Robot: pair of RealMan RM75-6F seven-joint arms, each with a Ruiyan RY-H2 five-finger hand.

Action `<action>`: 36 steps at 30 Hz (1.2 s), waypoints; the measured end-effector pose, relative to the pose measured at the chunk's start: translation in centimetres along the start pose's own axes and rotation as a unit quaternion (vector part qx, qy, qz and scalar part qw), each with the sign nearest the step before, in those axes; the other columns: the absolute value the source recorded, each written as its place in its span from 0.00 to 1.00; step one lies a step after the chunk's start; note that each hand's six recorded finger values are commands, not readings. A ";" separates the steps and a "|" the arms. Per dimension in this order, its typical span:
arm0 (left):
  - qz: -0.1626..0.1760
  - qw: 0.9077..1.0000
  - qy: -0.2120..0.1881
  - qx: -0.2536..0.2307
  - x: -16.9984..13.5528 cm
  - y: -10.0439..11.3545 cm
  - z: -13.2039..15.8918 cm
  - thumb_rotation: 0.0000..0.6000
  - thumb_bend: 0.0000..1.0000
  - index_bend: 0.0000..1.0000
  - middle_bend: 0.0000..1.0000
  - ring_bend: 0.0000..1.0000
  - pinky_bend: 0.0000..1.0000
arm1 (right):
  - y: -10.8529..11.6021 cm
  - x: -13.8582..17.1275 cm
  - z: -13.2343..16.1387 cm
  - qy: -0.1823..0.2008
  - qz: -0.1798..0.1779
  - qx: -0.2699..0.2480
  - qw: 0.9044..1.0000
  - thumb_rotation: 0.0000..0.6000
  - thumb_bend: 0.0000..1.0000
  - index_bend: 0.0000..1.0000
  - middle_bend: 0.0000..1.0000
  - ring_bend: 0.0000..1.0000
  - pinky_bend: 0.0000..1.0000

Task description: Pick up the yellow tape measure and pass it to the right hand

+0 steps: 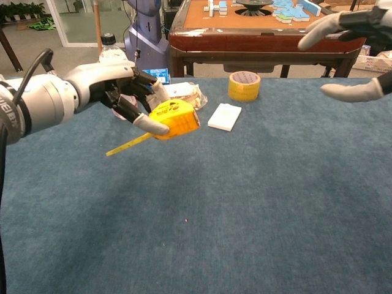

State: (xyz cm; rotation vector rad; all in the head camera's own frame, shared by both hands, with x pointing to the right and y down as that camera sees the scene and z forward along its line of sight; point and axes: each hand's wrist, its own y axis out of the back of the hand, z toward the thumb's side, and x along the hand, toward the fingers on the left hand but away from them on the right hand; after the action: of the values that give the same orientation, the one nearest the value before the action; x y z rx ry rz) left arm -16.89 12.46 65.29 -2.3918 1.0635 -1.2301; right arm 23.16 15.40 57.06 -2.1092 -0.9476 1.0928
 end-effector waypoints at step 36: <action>0.017 0.999 0.003 -0.032 -0.9 1.0 2.5 1.00 0.07 0.52 0.52 0.31 0.00 | -6.7 -7.6 8.4 0.054 0.026 -0.038 0.997 1.00 0.39 0.10 0.02 0.00 0.00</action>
State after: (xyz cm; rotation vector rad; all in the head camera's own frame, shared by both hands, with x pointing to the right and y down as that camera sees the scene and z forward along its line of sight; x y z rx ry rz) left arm -15.76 12.10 62.72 -2.4091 1.1576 -1.2100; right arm 10.72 14.60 61.19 -2.2422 -0.9013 0.9697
